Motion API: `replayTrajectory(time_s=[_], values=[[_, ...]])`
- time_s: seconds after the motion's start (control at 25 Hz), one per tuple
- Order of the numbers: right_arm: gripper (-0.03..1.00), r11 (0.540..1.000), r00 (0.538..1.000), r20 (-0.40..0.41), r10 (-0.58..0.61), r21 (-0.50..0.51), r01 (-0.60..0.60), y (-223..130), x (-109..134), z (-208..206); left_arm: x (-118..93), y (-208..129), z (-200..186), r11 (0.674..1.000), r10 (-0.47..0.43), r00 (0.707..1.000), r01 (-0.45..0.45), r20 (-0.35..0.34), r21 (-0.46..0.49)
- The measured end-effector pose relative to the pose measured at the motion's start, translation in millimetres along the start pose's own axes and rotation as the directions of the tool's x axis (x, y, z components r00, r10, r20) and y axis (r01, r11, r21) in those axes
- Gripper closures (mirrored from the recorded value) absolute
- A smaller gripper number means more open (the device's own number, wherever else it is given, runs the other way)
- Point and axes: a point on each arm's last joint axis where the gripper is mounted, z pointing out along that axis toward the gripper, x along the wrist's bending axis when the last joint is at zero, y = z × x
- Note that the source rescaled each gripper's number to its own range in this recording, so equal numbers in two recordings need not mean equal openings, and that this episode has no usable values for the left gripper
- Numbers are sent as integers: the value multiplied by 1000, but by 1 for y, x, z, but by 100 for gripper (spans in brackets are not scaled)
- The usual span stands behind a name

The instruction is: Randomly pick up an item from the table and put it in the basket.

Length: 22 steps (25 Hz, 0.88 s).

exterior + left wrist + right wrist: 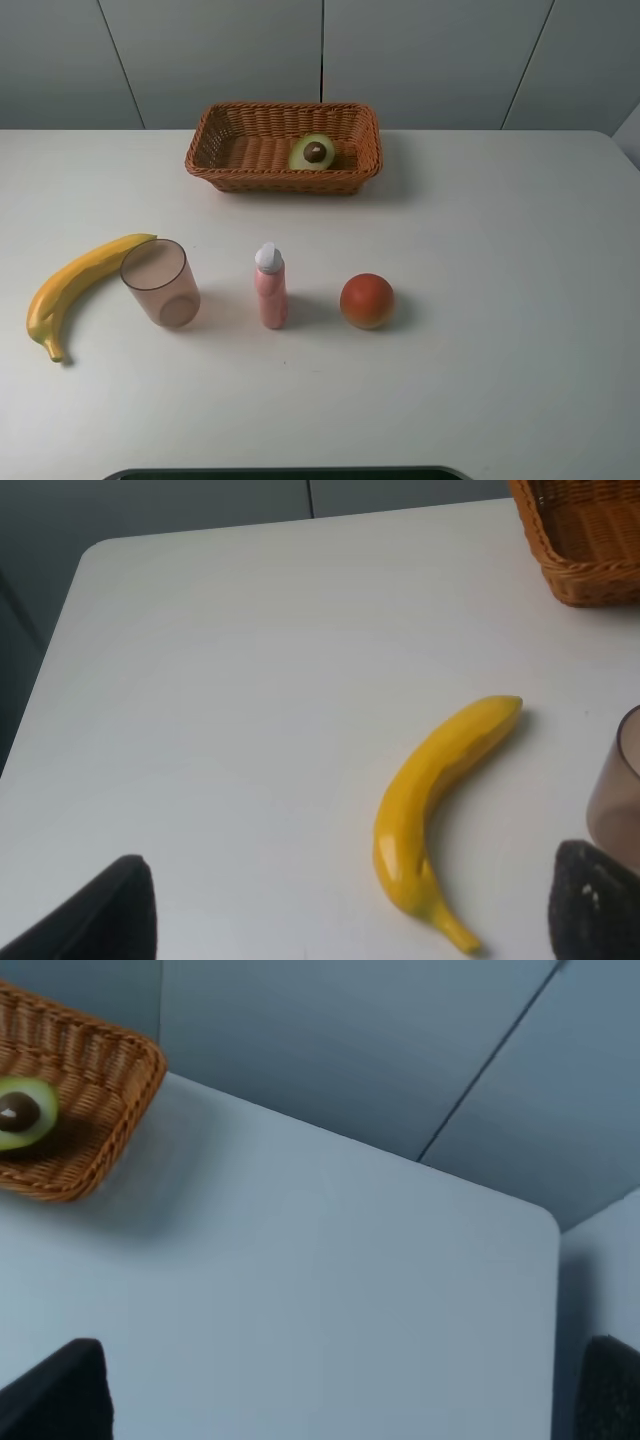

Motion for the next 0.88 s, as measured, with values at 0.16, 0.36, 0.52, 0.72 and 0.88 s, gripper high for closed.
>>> replayTrajectory(time_s=[0.16,0.36,0.52,0.72,0.88], values=[[0,996,997,39,62,-59,-59,-47,-2,-29,0,0,0,1000,0,1000,0,0,0],[0,988,993,-48,110,-106,-114,-99,12,-43,0,0,0,1000,0,1000,0,0,0],[0,983,982,-140,124,-119,-141,-139,30,-33,0,0,0,1000,0,1000,0,0,0],[0,973,974,-204,100,-185,-139,-175,46,-20,0,0,0,1000,0,1000,0,0,0],[0,964,969,-231,83,-226,-137,-195,53,-14,0,0,0,1000,0,1000,0,0,0]])
